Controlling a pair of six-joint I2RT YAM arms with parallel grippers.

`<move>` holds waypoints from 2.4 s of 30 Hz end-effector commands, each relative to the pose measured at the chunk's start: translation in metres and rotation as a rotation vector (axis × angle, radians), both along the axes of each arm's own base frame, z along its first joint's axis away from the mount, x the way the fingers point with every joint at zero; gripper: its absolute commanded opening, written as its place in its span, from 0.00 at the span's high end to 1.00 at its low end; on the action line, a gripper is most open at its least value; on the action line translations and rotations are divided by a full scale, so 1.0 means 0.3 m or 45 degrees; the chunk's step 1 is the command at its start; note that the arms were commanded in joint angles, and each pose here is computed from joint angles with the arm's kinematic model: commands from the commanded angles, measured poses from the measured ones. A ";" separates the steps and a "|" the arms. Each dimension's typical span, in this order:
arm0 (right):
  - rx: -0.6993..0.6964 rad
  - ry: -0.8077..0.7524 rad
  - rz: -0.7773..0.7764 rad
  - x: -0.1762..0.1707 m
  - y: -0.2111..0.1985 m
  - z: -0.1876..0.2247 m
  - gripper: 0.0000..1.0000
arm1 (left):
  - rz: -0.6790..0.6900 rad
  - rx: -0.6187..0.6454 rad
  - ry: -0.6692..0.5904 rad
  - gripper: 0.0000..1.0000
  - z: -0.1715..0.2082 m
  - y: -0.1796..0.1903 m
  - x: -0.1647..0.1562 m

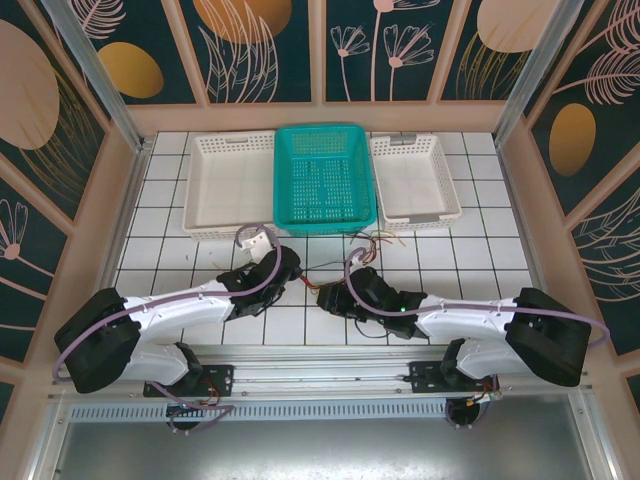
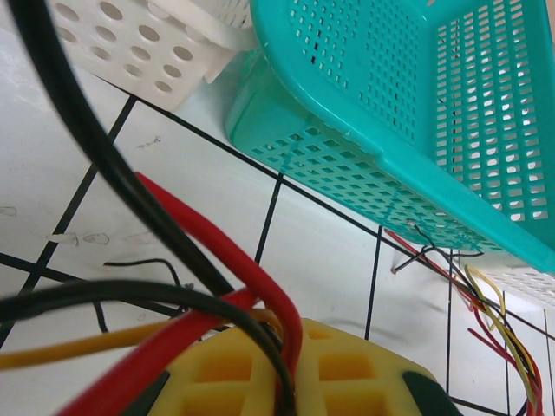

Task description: Untangle the cables

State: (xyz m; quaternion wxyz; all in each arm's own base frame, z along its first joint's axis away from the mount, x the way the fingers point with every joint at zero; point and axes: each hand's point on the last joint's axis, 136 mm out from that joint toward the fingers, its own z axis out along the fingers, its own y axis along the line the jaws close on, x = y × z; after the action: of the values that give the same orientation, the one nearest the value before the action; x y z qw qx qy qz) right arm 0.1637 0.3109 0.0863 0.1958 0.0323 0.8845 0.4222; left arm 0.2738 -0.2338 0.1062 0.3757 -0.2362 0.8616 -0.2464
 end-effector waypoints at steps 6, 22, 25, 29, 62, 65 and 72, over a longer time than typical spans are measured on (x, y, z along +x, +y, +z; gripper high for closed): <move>0.140 -0.148 -0.123 0.090 0.000 0.106 0.73 | -0.004 -0.028 -0.016 1.00 0.018 -0.010 0.001; 0.250 -0.288 -0.184 0.127 -0.033 0.172 0.75 | -0.021 -0.082 -0.012 1.00 0.017 -0.018 -0.013; 0.304 -0.290 -0.171 0.122 -0.027 0.179 0.75 | -0.028 -0.101 -0.010 1.00 0.022 -0.029 -0.012; 0.297 -0.292 -0.160 0.126 -0.013 0.174 0.84 | -0.034 -0.118 -0.011 1.00 0.028 -0.037 -0.011; 0.009 -0.398 -0.066 0.075 -0.237 0.122 1.00 | -0.158 -0.134 0.030 0.57 0.011 -0.012 -0.092; 0.044 -0.444 -0.002 0.060 -0.220 0.155 1.00 | -0.250 -0.144 0.053 0.38 0.023 -0.049 -0.111; 0.064 -0.509 0.071 0.047 -0.201 0.191 1.00 | -0.579 -0.197 0.047 0.23 0.131 -0.182 -0.166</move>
State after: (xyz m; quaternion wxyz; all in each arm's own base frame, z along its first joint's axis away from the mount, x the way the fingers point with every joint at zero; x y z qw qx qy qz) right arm 0.1769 0.2477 0.1302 0.3341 -0.0472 0.8332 0.4382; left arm 0.2319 -0.2657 0.1169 0.2895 -0.1345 0.8825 -0.3455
